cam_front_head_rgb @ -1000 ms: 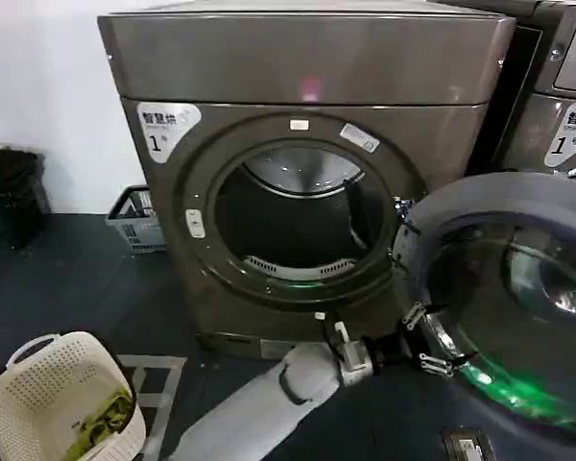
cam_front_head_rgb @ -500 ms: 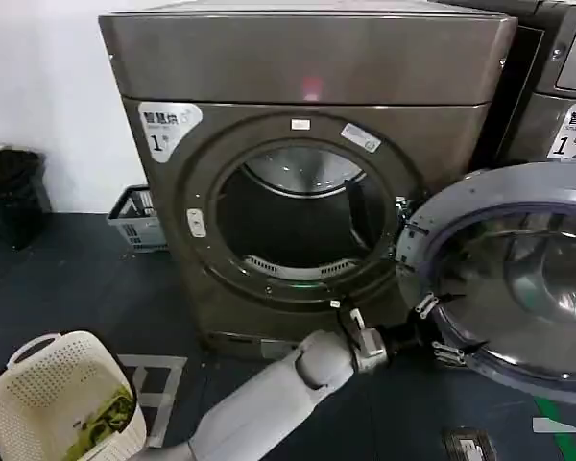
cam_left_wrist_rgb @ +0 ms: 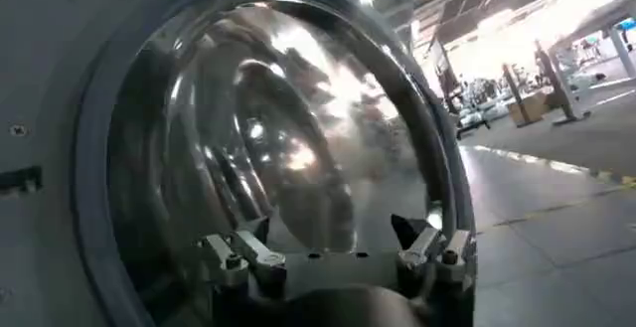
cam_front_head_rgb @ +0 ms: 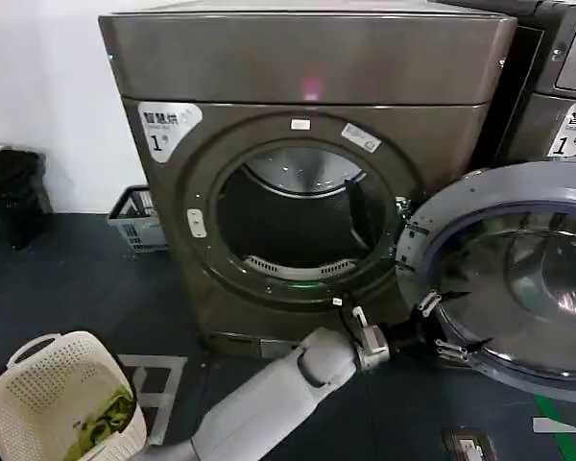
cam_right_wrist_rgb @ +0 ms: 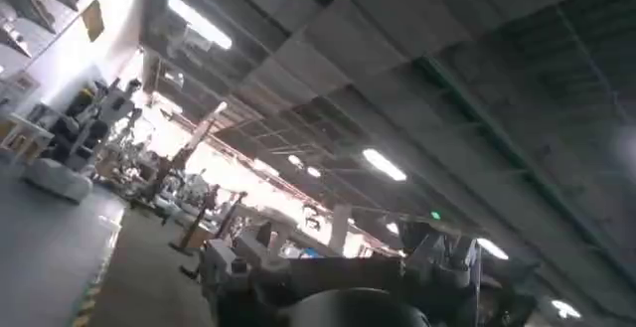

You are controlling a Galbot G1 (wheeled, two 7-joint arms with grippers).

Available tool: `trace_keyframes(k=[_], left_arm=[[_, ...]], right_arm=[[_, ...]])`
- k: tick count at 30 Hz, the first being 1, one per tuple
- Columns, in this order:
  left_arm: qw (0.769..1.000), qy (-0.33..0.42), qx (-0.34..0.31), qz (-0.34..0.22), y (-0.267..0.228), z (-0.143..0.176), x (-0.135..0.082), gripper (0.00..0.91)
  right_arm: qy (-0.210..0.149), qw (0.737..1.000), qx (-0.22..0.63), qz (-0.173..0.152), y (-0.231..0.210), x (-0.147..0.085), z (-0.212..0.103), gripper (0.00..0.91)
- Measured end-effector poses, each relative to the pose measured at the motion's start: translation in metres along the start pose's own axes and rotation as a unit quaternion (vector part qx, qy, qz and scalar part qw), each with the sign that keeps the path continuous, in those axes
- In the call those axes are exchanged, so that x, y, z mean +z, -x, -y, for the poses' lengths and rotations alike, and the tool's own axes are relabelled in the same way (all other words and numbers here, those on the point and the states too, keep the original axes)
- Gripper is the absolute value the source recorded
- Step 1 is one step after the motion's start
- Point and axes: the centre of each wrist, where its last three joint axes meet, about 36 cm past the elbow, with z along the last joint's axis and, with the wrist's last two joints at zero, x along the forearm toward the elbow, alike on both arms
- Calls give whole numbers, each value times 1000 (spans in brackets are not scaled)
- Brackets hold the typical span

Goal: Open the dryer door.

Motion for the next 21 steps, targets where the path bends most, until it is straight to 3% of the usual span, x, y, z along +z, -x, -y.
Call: trace_keyframes(k=[6,12,21], left_arm=[[1000,-17,-6,-6,-21,11,-11,907],[999,-24,-25,2,-61,23,-33,907],[991,-51,-116,-45,-152,45,-63,907]], right_arm=[[18,999,-27,-16,-1,-8,-2,907],[28,999,-41,-10,2,-15,-8,907],[31,997,-64,-8,10,-15,-22,907]])
